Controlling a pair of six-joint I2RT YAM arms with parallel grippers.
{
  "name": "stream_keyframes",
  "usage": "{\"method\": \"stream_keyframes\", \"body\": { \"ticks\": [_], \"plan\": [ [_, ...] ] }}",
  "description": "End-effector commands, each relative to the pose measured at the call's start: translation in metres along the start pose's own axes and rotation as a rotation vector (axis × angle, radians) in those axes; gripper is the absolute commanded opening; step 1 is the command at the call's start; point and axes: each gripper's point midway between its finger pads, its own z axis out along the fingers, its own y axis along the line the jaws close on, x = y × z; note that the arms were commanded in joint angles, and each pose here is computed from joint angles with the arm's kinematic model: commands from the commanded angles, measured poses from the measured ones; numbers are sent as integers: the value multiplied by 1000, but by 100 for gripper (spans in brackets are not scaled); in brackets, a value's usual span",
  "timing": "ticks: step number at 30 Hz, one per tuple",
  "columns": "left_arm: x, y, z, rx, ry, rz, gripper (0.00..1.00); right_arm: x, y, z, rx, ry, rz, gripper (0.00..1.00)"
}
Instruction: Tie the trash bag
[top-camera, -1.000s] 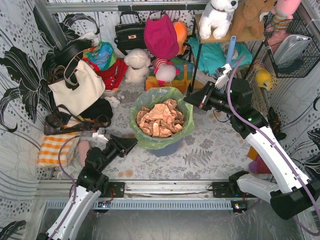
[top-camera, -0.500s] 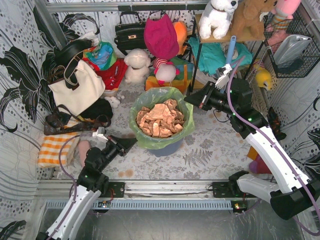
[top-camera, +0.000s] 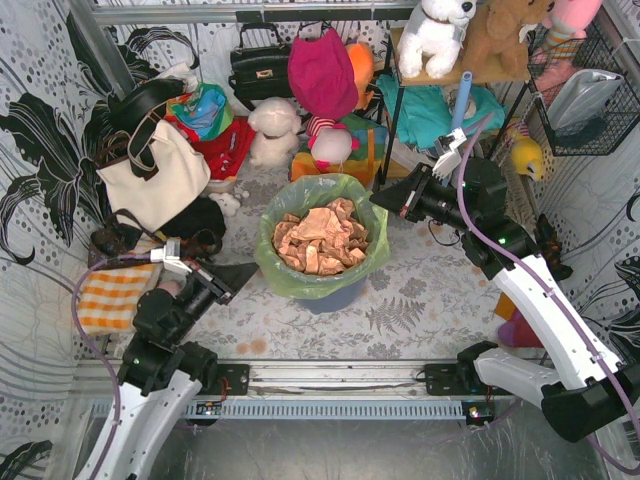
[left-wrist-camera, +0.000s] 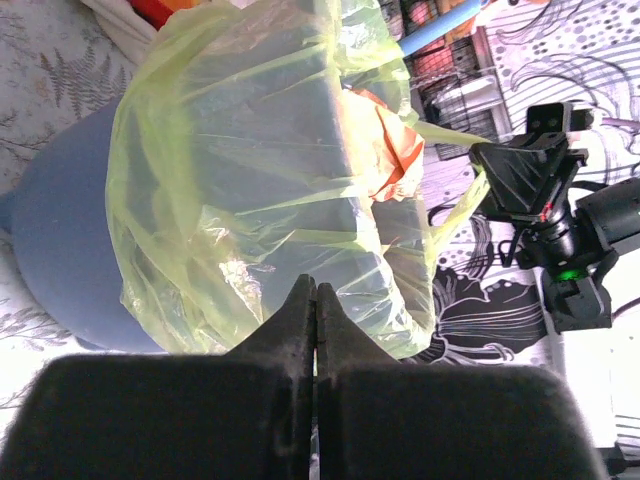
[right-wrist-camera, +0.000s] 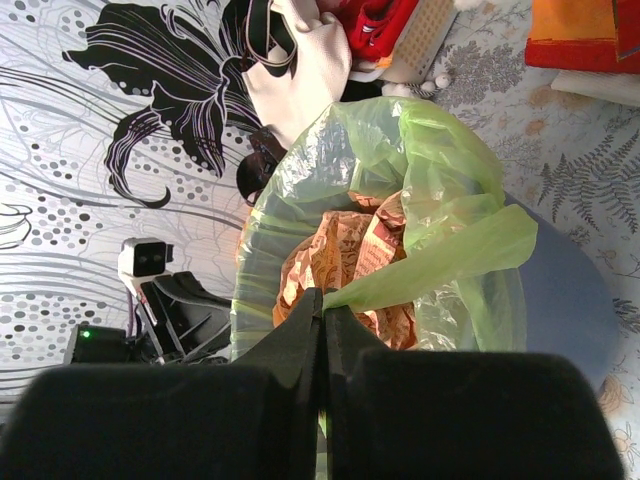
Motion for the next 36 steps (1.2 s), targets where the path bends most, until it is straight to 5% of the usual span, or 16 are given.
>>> {"method": "stream_keyframes", "body": {
  "ticks": [1,4,8,14,36],
  "plan": [
    [-5,-12,-3,-26,21,95,0,-15,24,-9,-65,-58,-10,0],
    [-14,-32,-4,-11,17,142,0,-17,26,-11,-76,-68,-14,0],
    [-14,-8,0,-184,56,125,1,-15,25,-12,-72,-71,-16,0],
    [3,16,6,-190,82,32,47,-13,19,-11,-55,-72,-13,0],
    [41,56,24,94,88,-187,53,-15,18,-8,-46,-69,-10,0]
  ]
}}
